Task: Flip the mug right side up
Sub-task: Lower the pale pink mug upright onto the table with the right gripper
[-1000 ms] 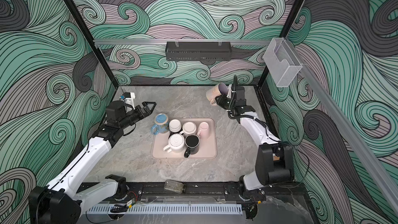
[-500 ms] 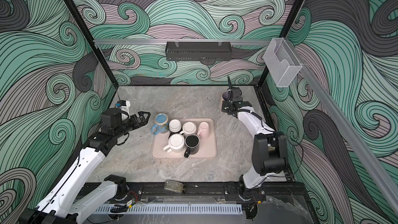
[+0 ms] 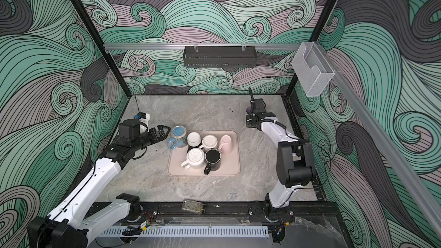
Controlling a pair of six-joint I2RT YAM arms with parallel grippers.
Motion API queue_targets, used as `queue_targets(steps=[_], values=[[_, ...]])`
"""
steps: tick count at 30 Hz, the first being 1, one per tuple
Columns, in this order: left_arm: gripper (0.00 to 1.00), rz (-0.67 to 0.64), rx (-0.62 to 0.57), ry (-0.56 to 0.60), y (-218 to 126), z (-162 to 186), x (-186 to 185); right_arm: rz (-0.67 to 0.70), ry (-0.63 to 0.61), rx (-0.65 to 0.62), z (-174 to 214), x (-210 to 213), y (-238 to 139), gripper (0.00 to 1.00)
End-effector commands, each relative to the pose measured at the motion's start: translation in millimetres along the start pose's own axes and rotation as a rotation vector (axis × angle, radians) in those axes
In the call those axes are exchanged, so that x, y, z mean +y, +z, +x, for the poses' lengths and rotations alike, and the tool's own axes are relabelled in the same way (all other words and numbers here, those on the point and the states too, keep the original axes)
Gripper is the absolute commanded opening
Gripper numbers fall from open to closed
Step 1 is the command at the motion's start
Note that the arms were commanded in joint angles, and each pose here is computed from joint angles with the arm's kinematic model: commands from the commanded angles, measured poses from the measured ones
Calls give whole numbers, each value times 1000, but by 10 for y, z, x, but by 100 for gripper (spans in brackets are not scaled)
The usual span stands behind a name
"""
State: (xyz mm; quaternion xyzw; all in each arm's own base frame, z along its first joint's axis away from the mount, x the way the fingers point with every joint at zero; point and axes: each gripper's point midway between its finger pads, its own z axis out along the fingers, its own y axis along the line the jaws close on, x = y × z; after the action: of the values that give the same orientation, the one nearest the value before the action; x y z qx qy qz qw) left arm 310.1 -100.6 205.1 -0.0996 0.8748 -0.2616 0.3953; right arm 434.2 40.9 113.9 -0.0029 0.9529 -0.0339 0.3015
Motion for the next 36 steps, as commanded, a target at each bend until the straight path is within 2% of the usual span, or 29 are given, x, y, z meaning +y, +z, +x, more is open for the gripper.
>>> queue_targets(steps=[1, 11, 21, 36], values=[[96, 28, 0, 23, 2, -20, -54, -11, 16, -128, -346, 10, -110, 0], [96, 52, 65, 34, 38, 75, -94, -46, 43, -126, -144, 55, -73, 0], [95, 50, 66, 30, -2, 127, -73, -68, 46, -168, 12, 64, -88, 0], [95, 15, 92, 12, 13, 330, 72, -30, 45, -163, 23, 26, 106, 1]])
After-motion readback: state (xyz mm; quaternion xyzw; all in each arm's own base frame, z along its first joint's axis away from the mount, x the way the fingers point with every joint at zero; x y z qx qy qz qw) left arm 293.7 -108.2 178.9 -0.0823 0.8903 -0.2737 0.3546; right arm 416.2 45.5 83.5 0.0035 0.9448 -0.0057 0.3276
